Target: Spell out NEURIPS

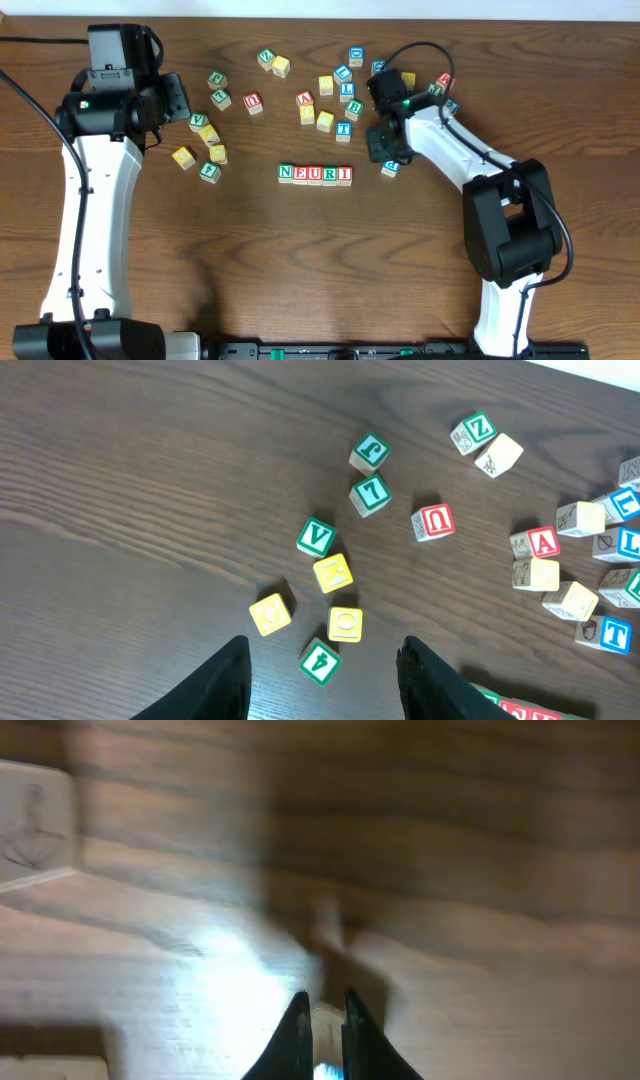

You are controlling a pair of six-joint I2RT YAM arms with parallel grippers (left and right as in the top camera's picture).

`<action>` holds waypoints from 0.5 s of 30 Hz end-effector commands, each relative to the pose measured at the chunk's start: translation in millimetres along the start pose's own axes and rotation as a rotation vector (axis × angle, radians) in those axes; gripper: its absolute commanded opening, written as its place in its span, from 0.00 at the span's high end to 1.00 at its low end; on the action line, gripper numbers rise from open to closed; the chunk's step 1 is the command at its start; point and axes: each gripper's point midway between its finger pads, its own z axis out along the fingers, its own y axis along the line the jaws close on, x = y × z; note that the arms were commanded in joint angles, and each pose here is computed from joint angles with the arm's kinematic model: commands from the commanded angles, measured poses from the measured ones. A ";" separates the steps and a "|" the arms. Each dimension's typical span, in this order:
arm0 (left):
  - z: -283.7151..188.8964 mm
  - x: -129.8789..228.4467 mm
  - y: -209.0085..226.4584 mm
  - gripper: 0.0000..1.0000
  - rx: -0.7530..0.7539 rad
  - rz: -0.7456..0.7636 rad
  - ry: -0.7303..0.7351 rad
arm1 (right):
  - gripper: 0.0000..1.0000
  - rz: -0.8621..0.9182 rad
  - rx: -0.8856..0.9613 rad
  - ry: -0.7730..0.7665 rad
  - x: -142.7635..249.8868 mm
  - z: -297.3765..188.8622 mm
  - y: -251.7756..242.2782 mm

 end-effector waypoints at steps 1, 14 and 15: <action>-2.5 -6.3 1.6 0.53 -0.006 -0.009 -0.014 | 0.94 0.082 0.029 0.004 -6.9 -6.1 -17.4; -2.5 -6.3 1.6 0.53 -0.006 -0.009 -0.014 | 0.96 0.058 0.099 0.263 57.2 -15.7 -30.7; -2.5 -6.3 1.6 0.53 -0.006 -0.009 -0.014 | 0.96 0.051 0.099 0.271 59.7 -16.3 -28.5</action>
